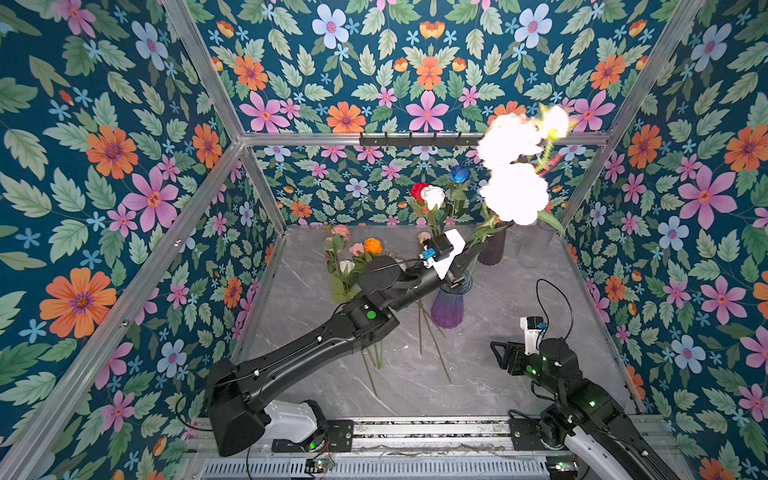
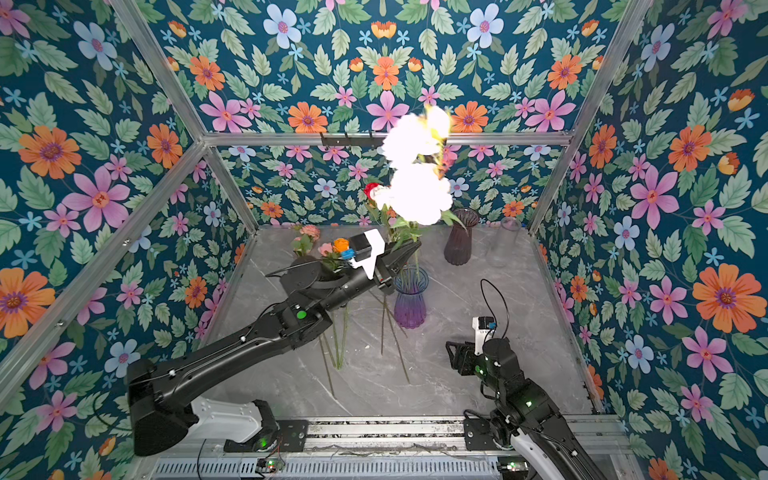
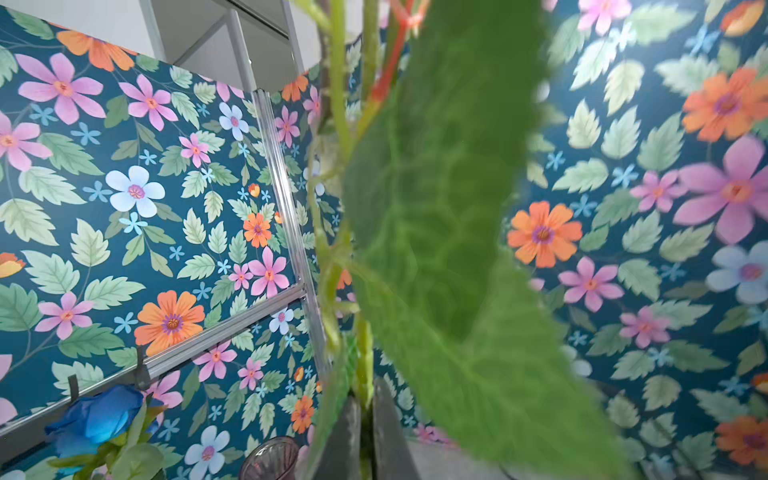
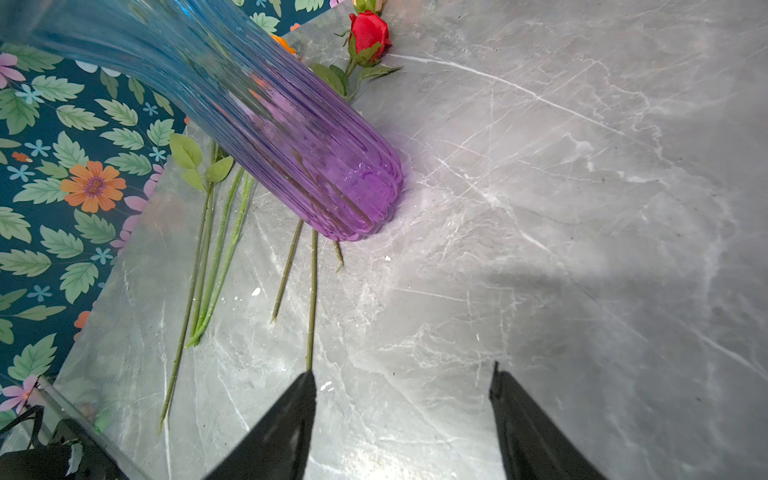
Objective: Arrange the flowers into the vase
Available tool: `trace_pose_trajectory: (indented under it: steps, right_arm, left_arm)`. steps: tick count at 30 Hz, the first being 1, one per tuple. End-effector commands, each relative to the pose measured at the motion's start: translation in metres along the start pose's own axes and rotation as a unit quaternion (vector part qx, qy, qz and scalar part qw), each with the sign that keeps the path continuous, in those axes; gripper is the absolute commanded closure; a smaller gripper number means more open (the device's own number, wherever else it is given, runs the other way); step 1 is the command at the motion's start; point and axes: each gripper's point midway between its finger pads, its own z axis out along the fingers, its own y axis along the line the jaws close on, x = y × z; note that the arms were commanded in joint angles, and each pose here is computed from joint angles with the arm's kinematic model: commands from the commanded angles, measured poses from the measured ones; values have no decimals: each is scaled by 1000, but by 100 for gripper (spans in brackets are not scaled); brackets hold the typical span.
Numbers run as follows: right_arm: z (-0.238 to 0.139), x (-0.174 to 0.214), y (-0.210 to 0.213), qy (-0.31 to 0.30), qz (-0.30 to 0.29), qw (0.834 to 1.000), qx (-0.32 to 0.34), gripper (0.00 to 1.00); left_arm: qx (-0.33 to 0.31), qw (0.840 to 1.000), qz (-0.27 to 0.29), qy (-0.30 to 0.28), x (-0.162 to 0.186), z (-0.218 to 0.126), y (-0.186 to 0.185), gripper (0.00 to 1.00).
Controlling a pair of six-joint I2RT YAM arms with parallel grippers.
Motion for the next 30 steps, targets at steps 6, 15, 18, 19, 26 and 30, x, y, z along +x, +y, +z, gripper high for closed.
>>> trace_pose_trajectory:
  steps: [6, 15, 18, 19, 26, 30]
  right_arm:
    - [-2, -1, 2, -8, -2, 1000, -8, 32]
    - [-1, -1, 2, -5, -2, 1000, -7, 32]
    - [0, -1, 2, -2, -2, 1000, -6, 32]
    - [1, 0, 3, 1, -1, 1000, -6, 28]
    - [-3, -39, 18, 22, -7, 999, 31, 16]
    - [-4, -92, 60, 35, -18, 999, 10, 20]
  left_arm:
    - [-69, 994, 78, 43, 49, 20, 22, 100]
    - [-163, 973, -107, 120, 135, -7, 79, 100]
    - [-156, 962, -167, 147, 166, -16, 83, 100]
    - [-144, 959, -187, 158, 173, -16, 81, 78]
    - [-106, 940, -223, 237, 170, -35, 57, 13]
    - [-104, 931, -231, 265, 155, -69, 46, 13]
